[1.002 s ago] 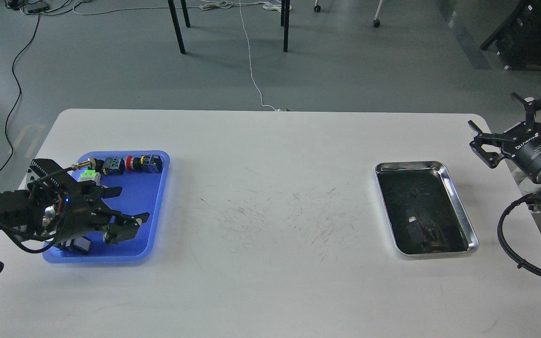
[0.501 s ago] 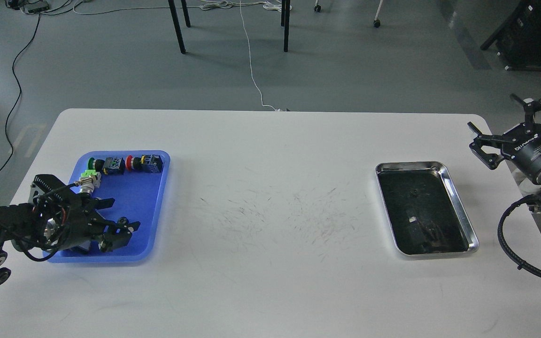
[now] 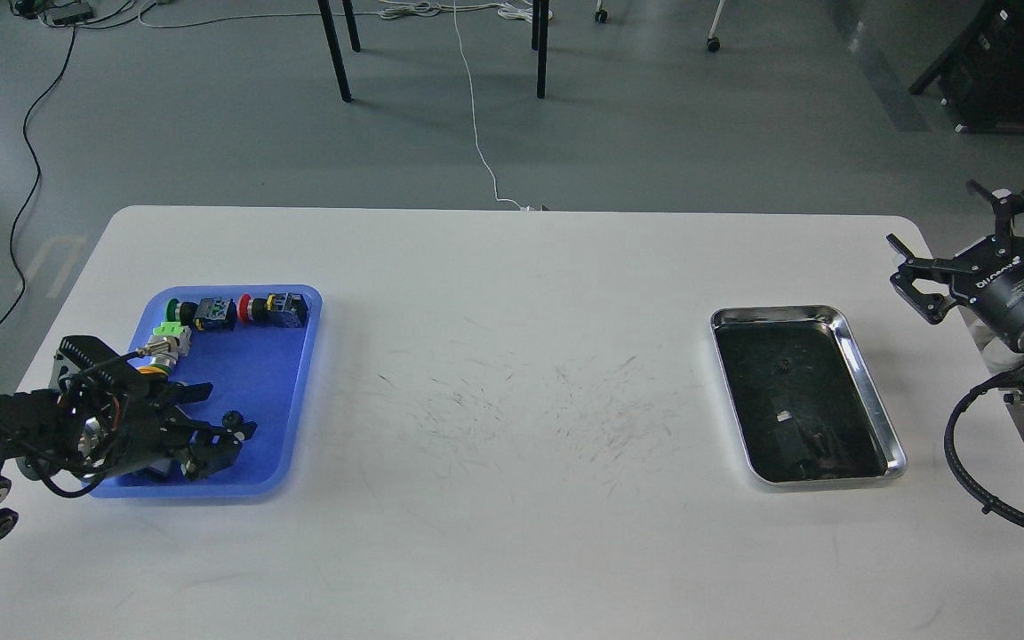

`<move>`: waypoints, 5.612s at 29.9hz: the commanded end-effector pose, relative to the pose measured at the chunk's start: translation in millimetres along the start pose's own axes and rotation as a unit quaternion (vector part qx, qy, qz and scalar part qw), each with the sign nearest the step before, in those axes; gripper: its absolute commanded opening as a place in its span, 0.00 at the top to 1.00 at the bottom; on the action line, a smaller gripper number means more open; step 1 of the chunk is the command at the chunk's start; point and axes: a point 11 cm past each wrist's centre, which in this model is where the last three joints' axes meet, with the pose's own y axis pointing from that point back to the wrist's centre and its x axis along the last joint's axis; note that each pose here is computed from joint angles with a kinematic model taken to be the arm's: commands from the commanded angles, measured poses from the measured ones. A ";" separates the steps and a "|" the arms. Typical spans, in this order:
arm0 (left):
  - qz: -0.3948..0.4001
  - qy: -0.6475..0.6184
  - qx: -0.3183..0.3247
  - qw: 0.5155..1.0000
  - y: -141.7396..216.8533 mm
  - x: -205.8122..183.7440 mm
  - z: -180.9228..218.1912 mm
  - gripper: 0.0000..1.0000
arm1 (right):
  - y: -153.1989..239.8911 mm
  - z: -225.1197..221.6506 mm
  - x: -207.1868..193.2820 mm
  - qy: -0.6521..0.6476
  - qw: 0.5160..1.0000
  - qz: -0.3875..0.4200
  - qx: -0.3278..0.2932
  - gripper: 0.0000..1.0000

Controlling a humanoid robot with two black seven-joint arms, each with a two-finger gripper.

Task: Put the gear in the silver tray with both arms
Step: 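Reach the left gripper into the blue tray and grasp another black gear, then lift the gear and carry it toward the silver tray, then open the left gripper to release the gear onto the table, then raise and withdraw the left arm back beside the blue tray, then reach the right gripper down and grasp the black gear on the table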

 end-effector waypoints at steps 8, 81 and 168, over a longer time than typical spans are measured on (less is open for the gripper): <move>-0.022 -0.003 -0.003 1.000 -3.1 -14.2 2.1 0.43 | 1.1 0.6 1.5 0.001 1.000 0.002 -0.001 0.08; 0.141 0.019 -0.213 0.967 -138.7 188.7 317.1 0.90 | 7.3 -12.6 6.6 0.026 1.000 0.013 0.003 0.08; 0.361 0.830 -0.132 0.404 48.2 86.5 -62.1 0.03 | -46.0 83.8 -277.9 0.475 0.778 -0.293 -0.290 0.06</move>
